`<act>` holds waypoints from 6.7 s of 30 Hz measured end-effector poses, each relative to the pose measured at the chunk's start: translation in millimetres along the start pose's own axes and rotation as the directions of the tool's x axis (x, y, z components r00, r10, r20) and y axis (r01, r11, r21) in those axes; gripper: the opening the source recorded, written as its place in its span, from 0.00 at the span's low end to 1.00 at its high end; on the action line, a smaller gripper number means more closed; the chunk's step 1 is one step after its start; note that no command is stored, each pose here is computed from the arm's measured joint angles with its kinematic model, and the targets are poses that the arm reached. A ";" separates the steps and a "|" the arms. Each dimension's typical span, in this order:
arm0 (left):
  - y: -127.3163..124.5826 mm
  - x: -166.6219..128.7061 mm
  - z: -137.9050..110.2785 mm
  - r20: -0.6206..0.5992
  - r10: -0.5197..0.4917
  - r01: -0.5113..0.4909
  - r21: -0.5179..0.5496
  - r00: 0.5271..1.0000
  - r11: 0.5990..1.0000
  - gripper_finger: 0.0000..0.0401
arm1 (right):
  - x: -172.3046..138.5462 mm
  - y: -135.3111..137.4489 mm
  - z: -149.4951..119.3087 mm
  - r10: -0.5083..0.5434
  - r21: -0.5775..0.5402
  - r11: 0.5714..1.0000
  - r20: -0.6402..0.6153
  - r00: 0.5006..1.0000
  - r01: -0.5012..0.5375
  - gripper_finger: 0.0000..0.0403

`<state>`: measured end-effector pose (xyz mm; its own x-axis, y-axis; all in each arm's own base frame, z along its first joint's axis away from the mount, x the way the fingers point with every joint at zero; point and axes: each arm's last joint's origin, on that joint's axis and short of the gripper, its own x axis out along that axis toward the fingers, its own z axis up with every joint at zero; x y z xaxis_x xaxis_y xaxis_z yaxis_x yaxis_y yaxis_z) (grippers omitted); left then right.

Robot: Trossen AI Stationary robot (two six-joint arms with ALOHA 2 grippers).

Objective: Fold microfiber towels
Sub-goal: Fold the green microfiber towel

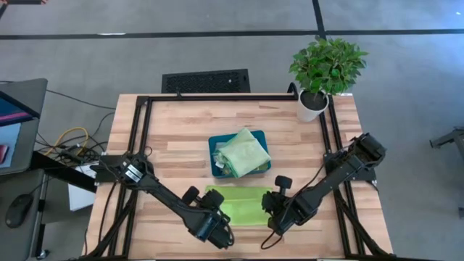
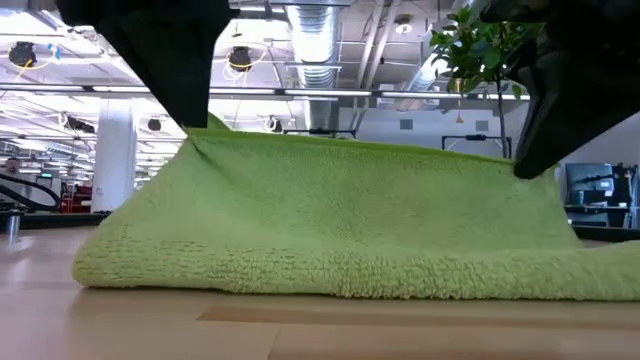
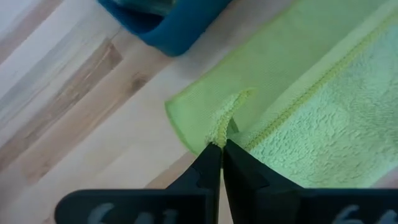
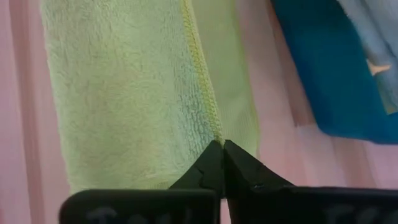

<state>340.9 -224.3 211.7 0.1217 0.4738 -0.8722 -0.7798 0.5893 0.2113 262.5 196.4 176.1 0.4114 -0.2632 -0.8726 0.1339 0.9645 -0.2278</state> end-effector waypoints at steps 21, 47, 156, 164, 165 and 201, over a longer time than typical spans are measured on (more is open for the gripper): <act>2.6 9.9 16.0 -0.073 0.026 -0.016 0.138 0.997 0.990 0.33 | 10.1 -14.3 8.0 0.056 0.004 0.998 -0.106 0.993 -0.055 0.52; -32.9 20.5 -80.9 -0.029 -0.368 0.323 0.543 0.929 0.775 0.37 | -10.9 37.9 -15.3 0.261 -0.337 0.916 0.091 0.961 -0.217 0.56; -58.4 37.3 102.6 0.069 -0.688 0.275 0.884 0.723 0.379 0.06 | -55.5 -3.2 -7.6 0.109 -0.129 0.987 0.076 0.991 -0.098 0.56; -58.4 37.3 102.5 0.068 -0.688 0.290 0.874 0.723 0.391 0.28 | -55.4 -3.1 -7.6 0.109 -0.129 0.987 0.076 0.991 -0.098 0.56; -58.4 37.3 102.5 0.068 -0.688 0.292 0.872 0.723 0.392 0.31 | -55.4 -3.0 -7.7 0.109 -0.130 0.987 0.076 0.991 -0.099 0.56; -64.2 68.2 59.2 0.038 -0.719 0.400 0.810 0.694 0.429 0.41 | -45.6 17.6 -15.3 0.131 -0.235 0.966 0.078 0.988 -0.109 0.56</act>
<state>435.7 -191.1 164.7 0.6687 -0.0702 -0.7402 0.2116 0.9723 0.0989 232.3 225.8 205.3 0.4941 -0.1360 -0.8587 -0.1273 0.9657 -0.2262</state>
